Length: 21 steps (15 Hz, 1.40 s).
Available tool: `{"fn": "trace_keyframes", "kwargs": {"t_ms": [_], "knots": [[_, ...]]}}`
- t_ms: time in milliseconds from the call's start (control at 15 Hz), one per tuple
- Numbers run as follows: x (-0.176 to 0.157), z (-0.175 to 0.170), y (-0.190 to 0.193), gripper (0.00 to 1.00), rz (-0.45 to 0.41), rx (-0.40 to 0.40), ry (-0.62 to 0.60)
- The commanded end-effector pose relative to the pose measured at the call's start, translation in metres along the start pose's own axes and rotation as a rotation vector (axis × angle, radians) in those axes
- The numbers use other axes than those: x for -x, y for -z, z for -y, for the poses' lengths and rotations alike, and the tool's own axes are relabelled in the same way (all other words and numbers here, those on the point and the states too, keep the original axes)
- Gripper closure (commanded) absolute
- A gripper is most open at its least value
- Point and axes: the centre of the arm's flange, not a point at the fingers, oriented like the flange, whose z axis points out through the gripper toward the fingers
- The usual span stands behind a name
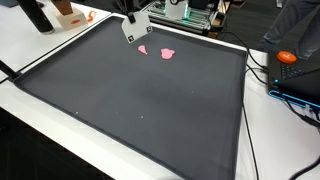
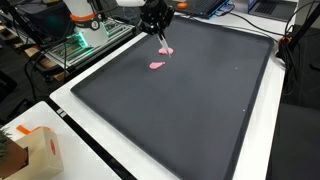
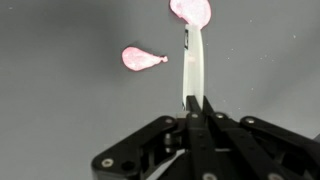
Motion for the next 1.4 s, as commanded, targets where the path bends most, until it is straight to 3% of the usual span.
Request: {"fn": "trace_keyframes", "kwargs": {"t_ms": [0,600,1333], "knots": [[0.014,-0.036,-0.003,0.99,-0.016,-0.067,-0.043],[0.019,-0.086,-0.009,0.99,-0.030,-0.143,-0.139],[0.027,-0.121,-0.018,0.99,-0.063,-0.107,-0.201]]}}
